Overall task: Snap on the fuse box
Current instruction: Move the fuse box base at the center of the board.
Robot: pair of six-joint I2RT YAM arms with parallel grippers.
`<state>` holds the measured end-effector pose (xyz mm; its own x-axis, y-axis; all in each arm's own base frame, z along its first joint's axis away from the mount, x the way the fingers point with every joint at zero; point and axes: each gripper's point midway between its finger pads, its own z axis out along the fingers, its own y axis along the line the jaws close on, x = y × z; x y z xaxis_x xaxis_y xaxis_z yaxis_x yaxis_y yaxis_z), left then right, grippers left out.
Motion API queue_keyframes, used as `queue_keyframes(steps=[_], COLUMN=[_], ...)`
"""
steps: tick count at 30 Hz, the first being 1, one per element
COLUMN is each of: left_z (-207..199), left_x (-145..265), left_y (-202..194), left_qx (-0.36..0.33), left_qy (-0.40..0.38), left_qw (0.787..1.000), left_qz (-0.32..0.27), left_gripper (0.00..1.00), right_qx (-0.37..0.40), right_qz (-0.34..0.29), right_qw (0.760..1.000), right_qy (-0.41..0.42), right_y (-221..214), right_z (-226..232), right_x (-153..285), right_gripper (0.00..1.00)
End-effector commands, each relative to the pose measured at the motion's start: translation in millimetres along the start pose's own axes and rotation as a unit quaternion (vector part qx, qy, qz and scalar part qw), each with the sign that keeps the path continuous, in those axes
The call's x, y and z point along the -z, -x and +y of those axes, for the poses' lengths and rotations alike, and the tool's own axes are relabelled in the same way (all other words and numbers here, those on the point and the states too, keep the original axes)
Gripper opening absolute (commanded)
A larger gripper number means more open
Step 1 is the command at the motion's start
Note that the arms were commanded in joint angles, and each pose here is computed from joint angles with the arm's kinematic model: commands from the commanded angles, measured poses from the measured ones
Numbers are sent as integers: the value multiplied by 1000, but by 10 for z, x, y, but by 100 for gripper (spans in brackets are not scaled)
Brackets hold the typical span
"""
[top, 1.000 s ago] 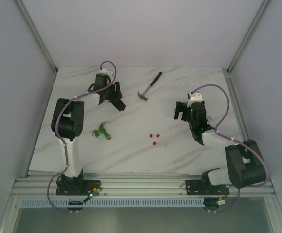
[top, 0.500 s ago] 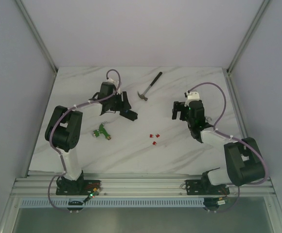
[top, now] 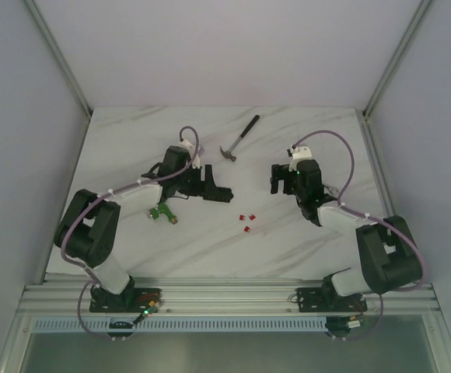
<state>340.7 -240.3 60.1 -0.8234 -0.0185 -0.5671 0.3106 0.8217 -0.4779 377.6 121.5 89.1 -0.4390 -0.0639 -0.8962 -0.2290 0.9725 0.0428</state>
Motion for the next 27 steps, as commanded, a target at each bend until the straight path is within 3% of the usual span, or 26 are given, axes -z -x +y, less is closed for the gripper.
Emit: queue_keyframes(steps=[1,6,12,22,27], left_z=[16,39,74,-219,-130], left_x=[123,51,-196,-357,-457], left_y=[136,262,233,30,-55], left_qx=[-98,-263,-356,-368,-356], left_qy=[18,43,14,-100,-85], left_qw=[995,963,934,924,929], left_qz=[-25,-27,4,28,45], left_gripper=[81,85,85,84,81], right_qx=[15,22,27,29,29], right_qz=[6,14,17,23,23], right_qw=[1000,999,999,999,999], right_qy=[21,28,21,20,22], right_y=[58,23,29,7,9], right_z=[130,194,171,167,178], right_x=[-34,-31,1,2,2], right_gripper=[100,100,100,100,100])
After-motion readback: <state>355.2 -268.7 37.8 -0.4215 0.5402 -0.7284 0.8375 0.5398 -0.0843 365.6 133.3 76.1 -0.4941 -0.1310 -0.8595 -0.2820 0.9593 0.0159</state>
